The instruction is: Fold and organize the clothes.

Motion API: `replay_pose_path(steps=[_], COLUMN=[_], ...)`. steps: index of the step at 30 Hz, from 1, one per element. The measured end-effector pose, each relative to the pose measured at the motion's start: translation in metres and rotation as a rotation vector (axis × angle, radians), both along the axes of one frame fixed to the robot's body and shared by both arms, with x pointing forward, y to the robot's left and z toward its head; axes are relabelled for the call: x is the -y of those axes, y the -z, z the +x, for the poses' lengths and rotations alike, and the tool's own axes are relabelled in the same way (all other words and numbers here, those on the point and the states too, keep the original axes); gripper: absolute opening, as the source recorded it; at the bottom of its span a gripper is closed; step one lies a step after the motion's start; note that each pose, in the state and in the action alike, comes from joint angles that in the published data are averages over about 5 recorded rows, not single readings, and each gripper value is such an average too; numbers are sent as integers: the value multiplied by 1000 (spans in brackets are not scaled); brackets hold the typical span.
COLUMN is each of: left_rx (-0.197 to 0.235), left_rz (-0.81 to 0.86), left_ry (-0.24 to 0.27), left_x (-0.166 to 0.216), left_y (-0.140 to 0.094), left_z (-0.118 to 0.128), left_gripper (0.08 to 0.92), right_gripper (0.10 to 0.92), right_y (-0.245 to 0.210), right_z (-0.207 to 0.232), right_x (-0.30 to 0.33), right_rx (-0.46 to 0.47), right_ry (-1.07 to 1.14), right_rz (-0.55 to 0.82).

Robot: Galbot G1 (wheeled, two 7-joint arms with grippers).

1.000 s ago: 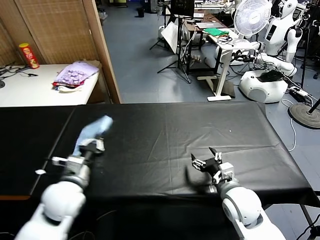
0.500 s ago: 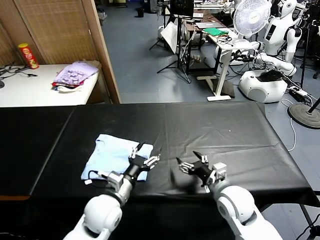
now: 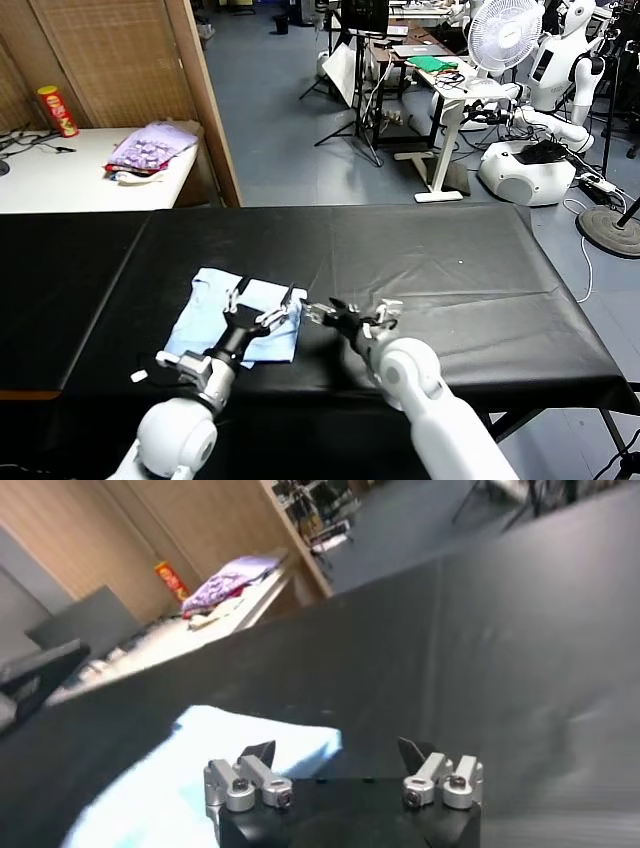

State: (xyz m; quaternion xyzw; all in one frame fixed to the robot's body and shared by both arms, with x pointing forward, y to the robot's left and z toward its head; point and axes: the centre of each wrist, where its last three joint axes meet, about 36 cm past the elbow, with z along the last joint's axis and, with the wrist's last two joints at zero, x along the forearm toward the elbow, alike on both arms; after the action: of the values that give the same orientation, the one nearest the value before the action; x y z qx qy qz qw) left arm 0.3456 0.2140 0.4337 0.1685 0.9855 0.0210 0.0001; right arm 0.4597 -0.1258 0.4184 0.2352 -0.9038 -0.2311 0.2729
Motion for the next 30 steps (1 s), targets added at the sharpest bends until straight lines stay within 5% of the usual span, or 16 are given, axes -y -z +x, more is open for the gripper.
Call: replay_pose_path(steps=[10, 13, 19, 23, 30], left_rx=[-12, -14, -17, -24, -42], left_rz=[3, 4, -1, -6, -9], left_ry=[-44, -54, -66, -75, -102], left_x=[-13, -16, -17, -17, -20], left_y=[6, 7, 9, 13, 20], left_z=[-10, -12, -14, -16, -18], left_gripper=[798, 798, 798, 798, 798], right_gripper=[729, 637, 318, 148, 124], right_y=[9, 11, 16, 26, 46], right_z=[25, 31, 42, 46, 54], right_x=[-28, -32, -35, -34, -19], right_rx=[-87, -98, -78, 35, 400], right_ry=[27, 24, 18, 0, -91], right_rz=[63, 66, 39, -33, -346])
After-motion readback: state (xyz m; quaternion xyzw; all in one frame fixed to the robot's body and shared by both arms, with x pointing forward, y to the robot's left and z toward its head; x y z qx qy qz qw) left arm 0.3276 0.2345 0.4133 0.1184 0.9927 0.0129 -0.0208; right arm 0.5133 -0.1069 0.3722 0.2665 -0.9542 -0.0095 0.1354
